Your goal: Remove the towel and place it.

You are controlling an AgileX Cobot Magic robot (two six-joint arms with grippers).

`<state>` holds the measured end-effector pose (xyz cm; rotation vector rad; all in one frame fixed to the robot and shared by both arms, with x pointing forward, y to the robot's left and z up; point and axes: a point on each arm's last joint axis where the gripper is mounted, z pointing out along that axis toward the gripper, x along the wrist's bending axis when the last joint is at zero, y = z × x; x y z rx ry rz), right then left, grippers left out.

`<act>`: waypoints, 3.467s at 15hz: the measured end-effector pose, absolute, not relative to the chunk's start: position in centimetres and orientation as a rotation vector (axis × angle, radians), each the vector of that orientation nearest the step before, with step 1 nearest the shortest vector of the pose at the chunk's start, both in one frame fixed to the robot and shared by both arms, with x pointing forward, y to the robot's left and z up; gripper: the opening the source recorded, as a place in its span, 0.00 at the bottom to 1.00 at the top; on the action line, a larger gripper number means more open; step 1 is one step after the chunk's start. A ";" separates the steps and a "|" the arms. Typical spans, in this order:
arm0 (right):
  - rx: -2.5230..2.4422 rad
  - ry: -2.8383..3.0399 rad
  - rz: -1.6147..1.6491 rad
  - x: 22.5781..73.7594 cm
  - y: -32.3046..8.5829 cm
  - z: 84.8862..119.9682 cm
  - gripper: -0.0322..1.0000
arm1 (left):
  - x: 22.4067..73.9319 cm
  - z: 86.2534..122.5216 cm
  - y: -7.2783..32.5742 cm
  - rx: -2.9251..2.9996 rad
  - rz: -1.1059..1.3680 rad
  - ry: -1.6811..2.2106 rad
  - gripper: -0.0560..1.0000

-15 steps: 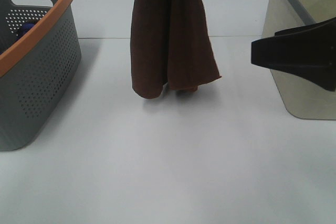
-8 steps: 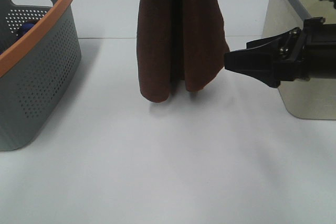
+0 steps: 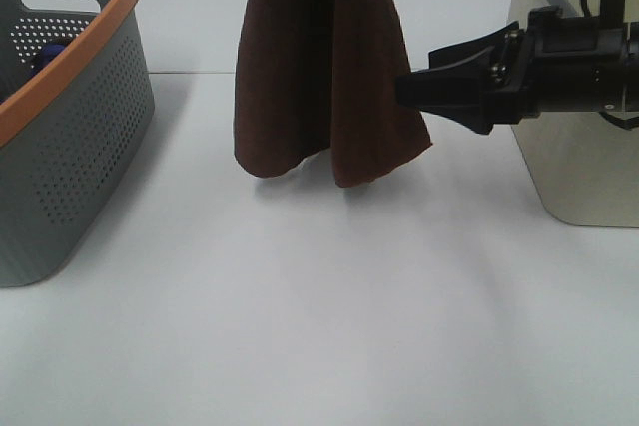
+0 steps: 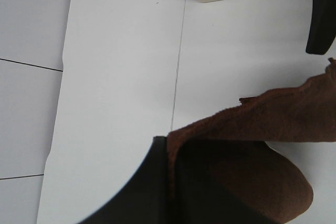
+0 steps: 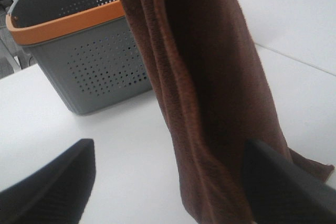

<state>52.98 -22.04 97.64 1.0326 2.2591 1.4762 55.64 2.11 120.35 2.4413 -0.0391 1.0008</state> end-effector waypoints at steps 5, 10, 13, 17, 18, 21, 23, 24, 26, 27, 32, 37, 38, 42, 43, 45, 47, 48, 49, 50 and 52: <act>1.015 2.315 1.284 54.9 -20.2 96.1 0.77 | 55.6 120.3 2.1 2.448 0.993 -0.038 0.05; 1.007 2.356 1.269 55.4 -20.0 94.7 0.77 | 55.6 120.3 2.2 2.453 0.989 -0.038 0.05; 1.005 2.410 1.329 55.4 -19.5 93.3 0.77 | 55.6 120.3 2.2 2.453 0.989 -0.038 0.05; 1.030 2.453 1.316 55.4 -19.4 92.1 0.69 | 55.6 120.3 2.2 2.453 0.989 -0.038 0.05; 1.015 2.469 1.305 55.3 -19.4 92.0 0.62 | 55.6 120.3 2.2 2.453 0.989 -0.038 0.05; 0.990 2.501 1.284 55.2 -19.4 91.8 0.45 | 55.6 120.3 2.2 2.453 0.989 -0.038 0.05; 1.014 2.489 1.298 55.3 -19.4 91.5 0.45 | 55.6 120.3 2.2 2.453 0.989 -0.038 0.05; 1.037 2.482 1.303 55.5 -19.4 91.0 0.45 | 55.6 120.3 2.2 2.453 0.989 -0.038 0.05; 1.038 2.477 1.304 55.5 -19.4 90.9 0.44 | 55.6 120.3 2.2 2.453 0.989 -0.038 0.05; 1.039 2.474 1.307 55.6 -19.4 90.9 0.43 | 55.6 120.3 2.2 2.453 0.989 -0.038 0.05; 1.044 2.520 1.288 55.3 -19.4 90.7 0.05 | 55.6 120.3 2.2 2.453 0.989 -0.038 0.05; 1.029 2.520 1.185 54.4 -20.0 93.7 0.05 | 55.7 120.2 2.3 2.453 0.983 -0.014 0.05; 0.993 2.482 1.121 54.1 -20.5 95.5 0.05 | 56.0 120.0 2.4 2.451 0.967 0.040 0.05; 0.636 2.374 0.861 55.8 -21.6 103.1 0.05 | 59.5 118.9 4.1 2.363 0.968 0.317 0.05; 0.565 2.331 0.814 56.9 -21.7 104.7 0.05 | 60.5 118.7 4.6 2.338 0.993 0.343 0.05; 0.435 2.236 0.730 59.3 -21.8 107.5 0.05 | 62.9 118.0 5.8 2.283 1.055 0.390 0.05; 0.385 2.152 0.699 61.7 -21.7 109.3 0.05 | 64.9 117.5 6.8 2.213 1.121 0.419 0.05; 0.360 2.072 0.691 64.2 -21.4 110.7 0.05 | 67.2 116.8 7.9 2.120 1.207 0.436 0.05; 0.355 2.052 0.690 65.0 -21.3 111.0 0.05 | 67.9 116.6 8.3 2.090 1.235 0.439 0.05; 0.330 2.014 0.684 66.9 -21.1 111.5 0.05 | 69.1 116.3 8.7 2.011 1.294 0.432 0.05; 0.308 1.965 0.679 70.0 -20.6 111.5 0.05 | 71.2 115.4 9.0 1.854 1.403 0.394 0.05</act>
